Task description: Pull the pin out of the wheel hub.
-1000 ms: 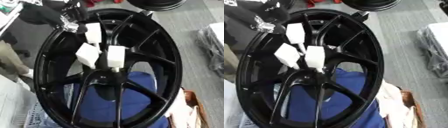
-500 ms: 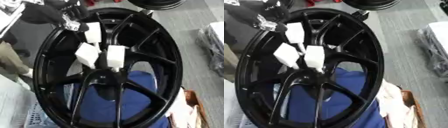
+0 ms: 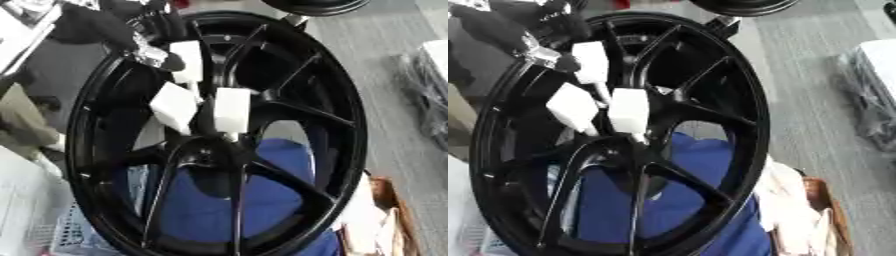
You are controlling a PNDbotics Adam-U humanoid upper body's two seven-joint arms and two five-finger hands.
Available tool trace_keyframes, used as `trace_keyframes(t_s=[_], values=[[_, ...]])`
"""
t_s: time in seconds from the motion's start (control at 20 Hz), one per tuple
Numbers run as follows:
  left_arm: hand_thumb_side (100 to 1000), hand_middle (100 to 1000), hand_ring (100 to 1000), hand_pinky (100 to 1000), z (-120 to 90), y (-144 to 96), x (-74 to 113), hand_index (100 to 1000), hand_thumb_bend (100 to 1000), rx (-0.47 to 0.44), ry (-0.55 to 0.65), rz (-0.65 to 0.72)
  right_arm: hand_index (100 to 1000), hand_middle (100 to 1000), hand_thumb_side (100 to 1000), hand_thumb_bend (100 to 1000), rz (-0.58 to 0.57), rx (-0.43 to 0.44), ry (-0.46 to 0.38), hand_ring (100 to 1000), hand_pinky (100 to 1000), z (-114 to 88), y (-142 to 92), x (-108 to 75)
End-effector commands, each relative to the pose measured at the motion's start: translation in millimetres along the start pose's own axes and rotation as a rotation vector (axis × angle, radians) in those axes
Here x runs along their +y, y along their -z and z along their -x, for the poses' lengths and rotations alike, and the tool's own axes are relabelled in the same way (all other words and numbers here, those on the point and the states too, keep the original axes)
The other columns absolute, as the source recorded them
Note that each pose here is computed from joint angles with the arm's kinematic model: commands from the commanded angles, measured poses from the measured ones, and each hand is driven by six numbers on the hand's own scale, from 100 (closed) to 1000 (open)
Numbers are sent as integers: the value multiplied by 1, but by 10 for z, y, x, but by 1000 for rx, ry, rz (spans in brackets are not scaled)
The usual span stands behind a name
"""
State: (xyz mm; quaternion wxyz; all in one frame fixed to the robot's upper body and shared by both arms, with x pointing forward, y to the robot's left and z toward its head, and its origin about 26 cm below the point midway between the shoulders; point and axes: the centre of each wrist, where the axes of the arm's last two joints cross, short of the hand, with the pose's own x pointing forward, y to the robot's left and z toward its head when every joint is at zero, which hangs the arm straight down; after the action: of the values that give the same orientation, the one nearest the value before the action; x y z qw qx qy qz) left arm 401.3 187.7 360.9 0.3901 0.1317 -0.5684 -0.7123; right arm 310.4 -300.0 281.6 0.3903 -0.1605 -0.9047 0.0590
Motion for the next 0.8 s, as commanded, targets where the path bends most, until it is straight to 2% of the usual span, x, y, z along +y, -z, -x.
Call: trace_keyframes(t_s=[0.05,0.8], values=[[508,786,844,874,-49,-57,81,830,522,-3,23,-6,795,715,440,100,5,-26,-6,715,741,-67,40,-26],[496,729,809,840,-60,37,48,801,476,-8,11,-9,794,715,446,100,8,-25,4,714,741,-63,46,-13]])
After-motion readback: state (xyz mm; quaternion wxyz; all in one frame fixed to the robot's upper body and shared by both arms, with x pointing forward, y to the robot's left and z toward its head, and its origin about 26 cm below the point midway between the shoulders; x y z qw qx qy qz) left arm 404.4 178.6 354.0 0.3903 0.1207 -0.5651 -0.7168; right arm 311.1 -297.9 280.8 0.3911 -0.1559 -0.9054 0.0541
